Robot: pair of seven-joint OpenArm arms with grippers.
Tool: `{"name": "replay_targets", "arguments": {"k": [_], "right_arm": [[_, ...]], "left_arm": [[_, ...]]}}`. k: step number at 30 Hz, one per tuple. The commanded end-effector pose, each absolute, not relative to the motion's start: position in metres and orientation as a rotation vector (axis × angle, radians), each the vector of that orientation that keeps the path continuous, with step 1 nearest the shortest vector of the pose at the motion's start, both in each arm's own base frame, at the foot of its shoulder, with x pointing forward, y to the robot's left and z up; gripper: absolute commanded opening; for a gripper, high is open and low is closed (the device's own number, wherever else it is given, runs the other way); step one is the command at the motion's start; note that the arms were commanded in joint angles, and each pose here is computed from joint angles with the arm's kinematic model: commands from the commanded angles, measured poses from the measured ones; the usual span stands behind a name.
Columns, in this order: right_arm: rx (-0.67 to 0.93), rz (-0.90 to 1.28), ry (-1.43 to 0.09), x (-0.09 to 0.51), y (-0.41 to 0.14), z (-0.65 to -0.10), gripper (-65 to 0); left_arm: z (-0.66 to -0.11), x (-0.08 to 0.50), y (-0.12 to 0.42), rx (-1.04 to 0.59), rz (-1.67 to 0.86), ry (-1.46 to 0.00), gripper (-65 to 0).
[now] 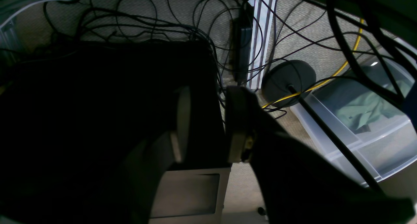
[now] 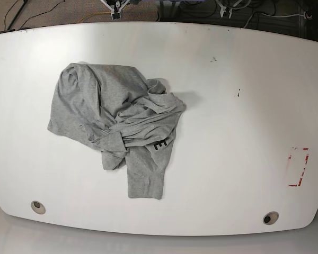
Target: Layout the t-shirt on the table in an organized manner, then fold the t-shirt properly
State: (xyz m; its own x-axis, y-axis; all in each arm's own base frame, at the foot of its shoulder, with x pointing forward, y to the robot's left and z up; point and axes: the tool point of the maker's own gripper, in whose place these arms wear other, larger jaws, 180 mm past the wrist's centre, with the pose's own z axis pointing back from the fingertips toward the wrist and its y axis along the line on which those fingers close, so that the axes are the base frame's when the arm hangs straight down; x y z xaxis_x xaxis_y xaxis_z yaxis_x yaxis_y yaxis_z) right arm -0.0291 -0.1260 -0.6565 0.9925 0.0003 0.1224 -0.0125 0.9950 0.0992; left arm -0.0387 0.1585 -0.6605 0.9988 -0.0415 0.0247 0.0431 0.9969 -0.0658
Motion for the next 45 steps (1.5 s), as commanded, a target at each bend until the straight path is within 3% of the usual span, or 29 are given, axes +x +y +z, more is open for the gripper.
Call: {"name": "replay_targets", "arguments": {"k": [1,45], "right_arm": [[0.095,0.005,-0.115,-0.0338,-0.1287,-0.6561,-48.2],[0.094,0.001,-0.121,-0.0323,-0.1297,-0.6556,-48.4]], "left_arm": [[-0.6603,-0.0432,0.1592,-0.068,-0.048,-0.013,-48.1],[-0.6604,-0.0405,0.1580,-0.068,-0.036,-0.017,-47.8]]}}
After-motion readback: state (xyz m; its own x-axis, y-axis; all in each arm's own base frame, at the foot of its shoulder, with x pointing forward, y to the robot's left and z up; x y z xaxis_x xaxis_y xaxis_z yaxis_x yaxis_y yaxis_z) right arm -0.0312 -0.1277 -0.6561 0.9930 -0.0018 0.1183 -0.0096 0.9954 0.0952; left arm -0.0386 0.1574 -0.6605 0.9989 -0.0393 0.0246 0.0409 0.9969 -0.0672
